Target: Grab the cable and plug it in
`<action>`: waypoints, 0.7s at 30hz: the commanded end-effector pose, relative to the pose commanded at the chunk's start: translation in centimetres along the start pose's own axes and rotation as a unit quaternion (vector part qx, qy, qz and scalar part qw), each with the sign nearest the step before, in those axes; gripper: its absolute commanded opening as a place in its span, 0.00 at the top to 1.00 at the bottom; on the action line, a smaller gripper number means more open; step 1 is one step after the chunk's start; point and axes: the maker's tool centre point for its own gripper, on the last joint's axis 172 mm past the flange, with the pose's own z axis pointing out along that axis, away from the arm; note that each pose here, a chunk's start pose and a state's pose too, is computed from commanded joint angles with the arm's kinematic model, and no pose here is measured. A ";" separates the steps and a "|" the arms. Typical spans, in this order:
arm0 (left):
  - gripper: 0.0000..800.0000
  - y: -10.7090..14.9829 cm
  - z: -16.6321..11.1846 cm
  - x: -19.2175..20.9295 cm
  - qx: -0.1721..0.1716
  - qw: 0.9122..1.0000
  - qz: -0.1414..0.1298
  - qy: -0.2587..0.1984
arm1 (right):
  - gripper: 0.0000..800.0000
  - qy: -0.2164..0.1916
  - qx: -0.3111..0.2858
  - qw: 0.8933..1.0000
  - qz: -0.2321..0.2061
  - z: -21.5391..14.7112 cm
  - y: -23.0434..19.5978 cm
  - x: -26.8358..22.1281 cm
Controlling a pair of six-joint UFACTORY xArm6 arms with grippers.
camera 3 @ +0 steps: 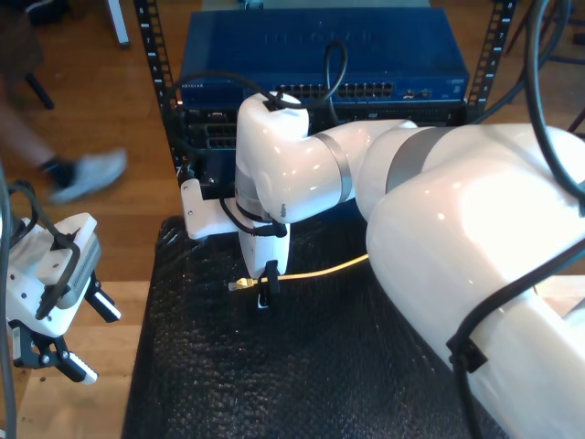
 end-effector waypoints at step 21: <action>0.00 -0.5 0.6 -0.6 -0.004 1.000 -0.005 0.002 | 0.41 0.004 -0.017 1.000 0.001 2.3 1.8 0.2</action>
